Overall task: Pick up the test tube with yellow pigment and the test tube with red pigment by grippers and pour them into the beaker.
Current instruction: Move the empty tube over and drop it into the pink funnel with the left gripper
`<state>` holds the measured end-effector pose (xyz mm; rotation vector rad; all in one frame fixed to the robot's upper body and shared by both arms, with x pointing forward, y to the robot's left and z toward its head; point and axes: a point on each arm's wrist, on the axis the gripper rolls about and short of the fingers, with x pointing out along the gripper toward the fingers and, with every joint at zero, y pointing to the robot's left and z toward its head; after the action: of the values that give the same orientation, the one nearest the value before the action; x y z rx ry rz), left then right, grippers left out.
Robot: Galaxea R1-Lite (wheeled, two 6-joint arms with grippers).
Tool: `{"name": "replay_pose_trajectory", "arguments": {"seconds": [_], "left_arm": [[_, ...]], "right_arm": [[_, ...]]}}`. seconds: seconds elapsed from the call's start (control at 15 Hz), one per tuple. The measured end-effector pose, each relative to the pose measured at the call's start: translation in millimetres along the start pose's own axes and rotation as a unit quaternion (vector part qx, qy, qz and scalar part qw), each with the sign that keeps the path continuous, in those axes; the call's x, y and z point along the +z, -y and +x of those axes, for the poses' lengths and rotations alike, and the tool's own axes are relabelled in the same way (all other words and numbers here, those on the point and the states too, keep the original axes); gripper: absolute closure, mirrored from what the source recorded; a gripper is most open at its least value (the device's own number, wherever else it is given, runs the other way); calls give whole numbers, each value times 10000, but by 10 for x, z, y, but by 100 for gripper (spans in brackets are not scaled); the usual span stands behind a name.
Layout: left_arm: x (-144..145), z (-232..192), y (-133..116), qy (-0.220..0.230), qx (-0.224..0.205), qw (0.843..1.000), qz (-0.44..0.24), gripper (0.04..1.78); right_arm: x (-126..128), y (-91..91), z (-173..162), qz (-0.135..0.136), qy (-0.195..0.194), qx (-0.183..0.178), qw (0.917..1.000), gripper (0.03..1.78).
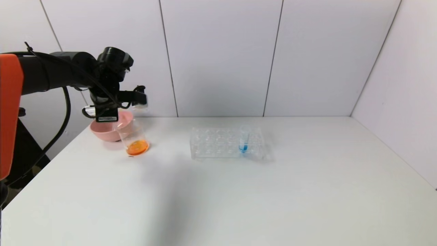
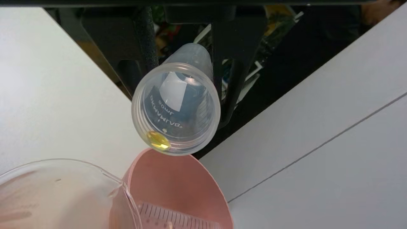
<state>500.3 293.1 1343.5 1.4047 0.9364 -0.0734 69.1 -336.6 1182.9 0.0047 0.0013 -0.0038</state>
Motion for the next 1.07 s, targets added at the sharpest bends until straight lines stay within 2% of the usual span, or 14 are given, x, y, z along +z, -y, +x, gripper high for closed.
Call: {"name": "replay_pose_trajectory", "arguments": {"seconds": [0.27,0.47,0.6,0.73,0.93,1.07], "left_arm": [[-64,-119,-78,268,77,9941,-1050,133],[-90,-183,-131,925,-125,9742,-2054,133],[-139,-217,-179,1566,-466,9492,-2688,133],[-237,-243,-283,2124,-571,9227,-3165,133],[-316,-293,-410,2575,-487,8846,-3858,133],[-319,-319,-463,2866,-526,8510,-4369,133]], "right_arm": [[0,0,0,0,-2,0,10000,11],[0,0,0,0,-2,2,10000,11],[0,0,0,0,-2,4,10000,11],[0,0,0,0,-2,6,10000,11],[0,0,0,0,-2,0,10000,11],[0,0,0,-2,-2,0,10000,11]]}}
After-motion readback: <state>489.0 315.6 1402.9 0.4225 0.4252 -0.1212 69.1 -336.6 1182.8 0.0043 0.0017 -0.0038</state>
